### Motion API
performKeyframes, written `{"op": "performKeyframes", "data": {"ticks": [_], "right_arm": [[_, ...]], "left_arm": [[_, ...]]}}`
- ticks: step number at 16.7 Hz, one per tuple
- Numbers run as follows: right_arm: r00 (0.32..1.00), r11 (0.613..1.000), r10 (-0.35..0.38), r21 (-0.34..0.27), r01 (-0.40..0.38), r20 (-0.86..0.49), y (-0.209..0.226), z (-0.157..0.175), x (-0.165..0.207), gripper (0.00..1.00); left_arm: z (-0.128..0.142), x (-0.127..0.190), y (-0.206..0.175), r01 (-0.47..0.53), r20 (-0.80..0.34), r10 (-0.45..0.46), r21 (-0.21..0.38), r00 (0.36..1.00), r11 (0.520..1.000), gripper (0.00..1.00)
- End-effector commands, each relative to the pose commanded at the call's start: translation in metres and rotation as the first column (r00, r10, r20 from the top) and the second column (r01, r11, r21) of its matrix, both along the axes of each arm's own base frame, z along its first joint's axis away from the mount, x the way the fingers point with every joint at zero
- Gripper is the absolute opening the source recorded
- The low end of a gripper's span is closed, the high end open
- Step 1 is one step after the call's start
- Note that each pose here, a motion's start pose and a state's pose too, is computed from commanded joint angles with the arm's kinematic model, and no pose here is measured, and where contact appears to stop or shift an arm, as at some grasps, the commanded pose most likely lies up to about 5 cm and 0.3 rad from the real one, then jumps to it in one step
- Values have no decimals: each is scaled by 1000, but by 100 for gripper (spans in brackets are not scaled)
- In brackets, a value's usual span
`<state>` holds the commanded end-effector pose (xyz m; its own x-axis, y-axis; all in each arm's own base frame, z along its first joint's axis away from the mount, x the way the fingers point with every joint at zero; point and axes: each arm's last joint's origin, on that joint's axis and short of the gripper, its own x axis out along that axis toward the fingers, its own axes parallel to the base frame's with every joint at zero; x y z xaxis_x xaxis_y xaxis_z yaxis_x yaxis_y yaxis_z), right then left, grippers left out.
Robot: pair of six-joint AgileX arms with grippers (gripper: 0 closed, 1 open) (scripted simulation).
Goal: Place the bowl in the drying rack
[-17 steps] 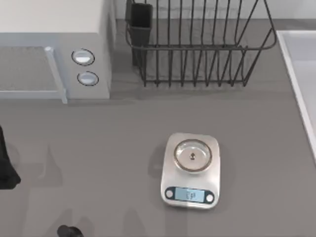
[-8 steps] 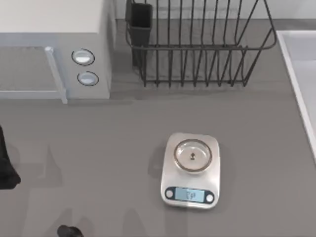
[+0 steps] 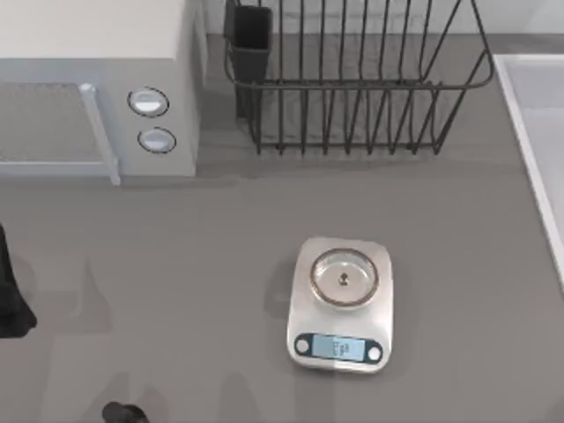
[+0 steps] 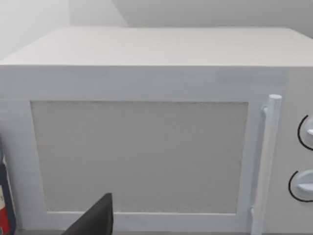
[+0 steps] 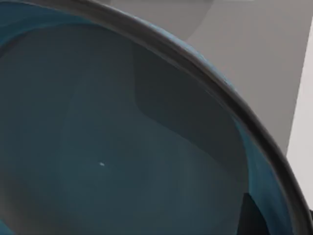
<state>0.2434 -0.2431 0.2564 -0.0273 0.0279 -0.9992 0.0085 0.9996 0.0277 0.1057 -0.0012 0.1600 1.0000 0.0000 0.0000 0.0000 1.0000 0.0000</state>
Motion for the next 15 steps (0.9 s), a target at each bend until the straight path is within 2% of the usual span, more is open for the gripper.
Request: {"op": "performKeyframes", "data": {"ticks": [3, 5, 12, 15], "right_arm": [[1000, 1000, -1, -13, 1, 12, 8, 48, -6, 0], [1000, 1000, -1, -25, 2, 24, 13, 67, -11, 0], [1000, 999, 4, -35, -3, 28, 17, 72, -9, 0], [998, 993, 51, -110, -46, 40, 35, 72, 14, 0]], "left_arm": [[0, 0, 0, 0, 0, 0, 0, 1000, 1000, 100], [0, 0, 0, 0, 0, 0, 0, 1000, 1000, 100], [0, 0, 0, 0, 0, 0, 0, 1000, 1000, 100], [0, 0, 0, 0, 0, 0, 0, 1000, 1000, 100]]}}
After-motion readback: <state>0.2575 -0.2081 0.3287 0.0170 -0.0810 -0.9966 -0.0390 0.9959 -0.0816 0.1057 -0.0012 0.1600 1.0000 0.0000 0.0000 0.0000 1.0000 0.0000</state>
